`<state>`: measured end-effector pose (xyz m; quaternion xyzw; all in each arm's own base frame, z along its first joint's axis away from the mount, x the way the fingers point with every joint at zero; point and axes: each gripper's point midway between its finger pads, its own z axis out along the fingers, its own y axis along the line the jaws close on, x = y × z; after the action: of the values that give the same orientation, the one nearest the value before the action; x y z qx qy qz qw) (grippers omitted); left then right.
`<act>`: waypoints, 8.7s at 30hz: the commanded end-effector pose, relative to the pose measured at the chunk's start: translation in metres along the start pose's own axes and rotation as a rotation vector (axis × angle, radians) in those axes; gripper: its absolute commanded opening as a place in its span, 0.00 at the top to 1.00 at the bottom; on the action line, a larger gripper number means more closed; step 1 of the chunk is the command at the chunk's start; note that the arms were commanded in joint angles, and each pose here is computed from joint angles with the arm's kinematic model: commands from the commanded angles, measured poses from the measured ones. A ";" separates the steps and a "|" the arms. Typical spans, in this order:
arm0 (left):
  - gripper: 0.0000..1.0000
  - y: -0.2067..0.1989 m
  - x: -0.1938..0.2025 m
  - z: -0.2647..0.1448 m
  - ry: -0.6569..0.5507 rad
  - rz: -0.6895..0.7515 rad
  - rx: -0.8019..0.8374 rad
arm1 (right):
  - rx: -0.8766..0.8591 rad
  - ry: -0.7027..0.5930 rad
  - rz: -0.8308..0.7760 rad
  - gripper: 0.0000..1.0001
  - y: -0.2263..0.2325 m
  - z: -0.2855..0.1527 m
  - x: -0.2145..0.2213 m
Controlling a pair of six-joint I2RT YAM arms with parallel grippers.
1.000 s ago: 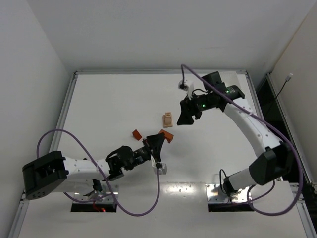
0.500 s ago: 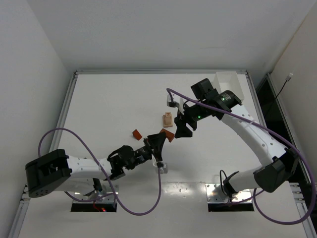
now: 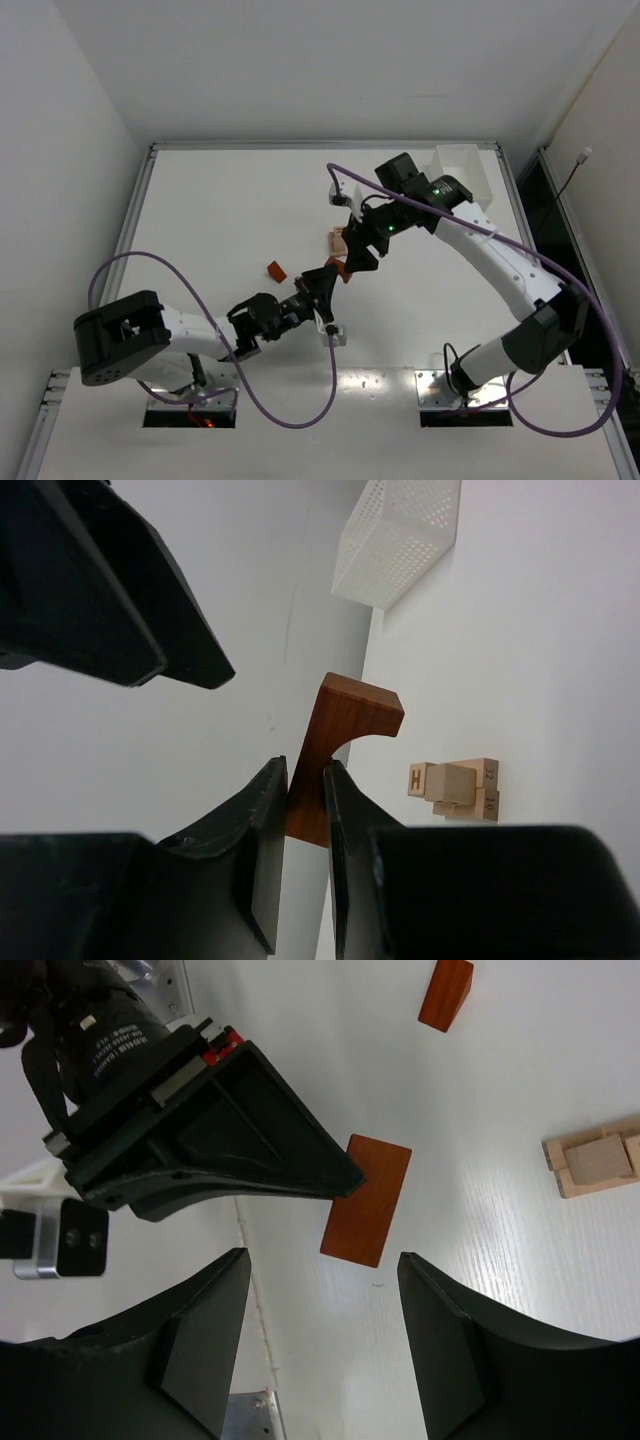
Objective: Build the wood block tower
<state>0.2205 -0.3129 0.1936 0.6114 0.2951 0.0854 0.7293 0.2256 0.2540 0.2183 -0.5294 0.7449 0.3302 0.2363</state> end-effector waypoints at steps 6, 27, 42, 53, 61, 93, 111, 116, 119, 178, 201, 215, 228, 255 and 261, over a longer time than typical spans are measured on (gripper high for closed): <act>1.00 0.040 -0.007 0.014 -0.003 0.020 -0.167 | 0.006 -0.030 0.013 0.44 -0.002 0.006 -0.013; 1.00 0.065 -0.016 0.014 -0.022 0.012 -0.230 | 0.037 0.033 -0.026 0.51 -0.009 0.020 0.004; 1.00 0.069 -0.020 0.014 -0.044 0.031 -0.245 | 0.130 0.067 -0.014 0.45 -0.028 0.021 0.010; 1.00 0.069 -0.022 0.014 -0.053 0.032 -0.243 | 0.138 0.071 -0.014 0.65 -0.030 0.022 0.012; 0.86 0.064 -0.023 0.015 -0.049 0.052 -0.220 | 0.144 0.037 -0.036 1.00 -0.028 0.018 0.004; 0.23 0.144 0.125 -0.041 0.987 -0.702 -0.582 | 0.846 -0.043 0.765 1.00 -0.172 0.005 0.071; 0.34 0.159 0.216 -0.105 1.226 -0.845 -0.773 | 0.912 -0.195 0.799 1.00 -0.168 0.053 0.027; 0.34 0.164 0.229 -0.110 1.259 -0.844 -0.802 | 0.900 -0.171 0.854 1.00 -0.174 0.066 0.024; 0.35 0.163 0.234 -0.108 1.269 -0.848 -0.810 | 0.890 -0.182 0.864 1.00 -0.176 0.066 0.013; 0.36 0.154 0.261 -0.106 1.307 -0.859 -0.783 | 0.878 -0.044 0.870 1.00 -0.192 0.116 0.038; 0.37 0.147 0.265 -0.106 1.330 -0.867 -0.754 | 0.882 -0.027 0.851 0.95 -0.194 0.119 0.043; 0.39 0.146 0.265 -0.105 1.325 -0.873 -0.747 | 0.894 -0.005 0.843 0.81 -0.195 0.122 0.053; 0.40 0.146 0.267 -0.106 1.327 -0.877 -0.747 | 0.905 0.018 0.846 0.81 -0.191 0.119 0.065; 0.40 0.144 0.271 -0.097 1.314 -0.896 -0.740 | 0.747 -0.136 0.581 0.27 -0.163 0.100 0.011; 0.40 0.145 0.266 -0.094 1.310 -0.893 -0.747 | 0.749 -0.187 0.453 0.25 -0.137 0.071 -0.006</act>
<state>0.4118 -0.0652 0.2129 0.0140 0.8329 0.2300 0.5032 0.3579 0.2772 0.1025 -0.1649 0.9167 0.1161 0.3449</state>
